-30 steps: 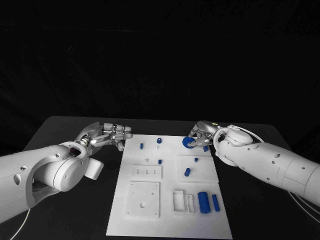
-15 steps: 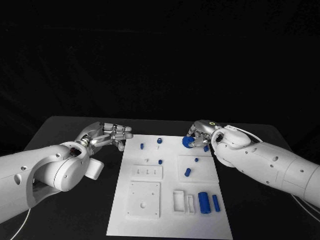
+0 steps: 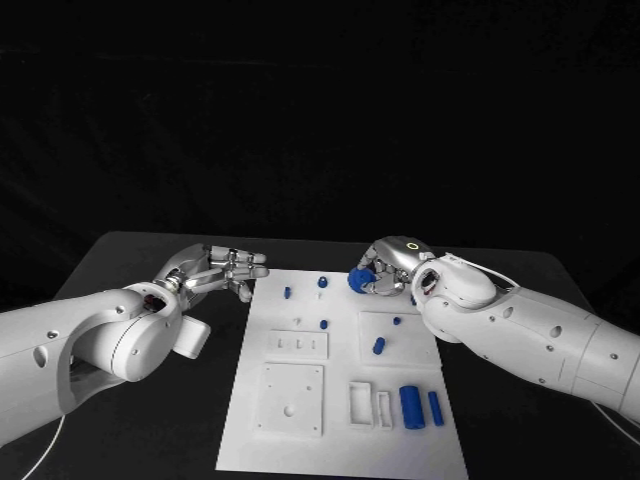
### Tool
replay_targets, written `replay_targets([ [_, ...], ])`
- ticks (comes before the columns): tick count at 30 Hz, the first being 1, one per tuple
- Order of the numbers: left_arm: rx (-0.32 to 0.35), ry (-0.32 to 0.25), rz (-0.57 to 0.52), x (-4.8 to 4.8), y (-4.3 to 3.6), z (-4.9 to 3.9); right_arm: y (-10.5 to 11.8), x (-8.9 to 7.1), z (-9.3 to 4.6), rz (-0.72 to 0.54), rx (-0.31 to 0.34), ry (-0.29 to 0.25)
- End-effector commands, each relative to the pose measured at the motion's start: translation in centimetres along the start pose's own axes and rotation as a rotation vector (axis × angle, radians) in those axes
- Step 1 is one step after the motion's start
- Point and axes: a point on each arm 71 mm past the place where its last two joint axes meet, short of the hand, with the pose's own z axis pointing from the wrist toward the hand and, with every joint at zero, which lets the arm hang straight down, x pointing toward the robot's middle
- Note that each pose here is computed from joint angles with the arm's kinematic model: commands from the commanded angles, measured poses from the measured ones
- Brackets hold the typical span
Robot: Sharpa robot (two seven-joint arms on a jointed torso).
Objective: Assemble the parts on the task board
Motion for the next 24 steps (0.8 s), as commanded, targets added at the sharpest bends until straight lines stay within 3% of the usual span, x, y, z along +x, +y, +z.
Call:
replay_targets([
  [1,0.010,0.011,0.001,0.16,-0.19,-0.02,1.2,-0.6,-0.1,-0.024,-0.017,-0.057],
  [13,0.010,0.011,0.000,0.22,-0.22,-0.09,5.3,-0.5,0.2,-0.003,-0.093,-0.062],
  [24,0.012,0.016,0.000,0.41,-0.25,0.03,6.8,1.3,1.0,-0.008,-0.108,-0.018],
])
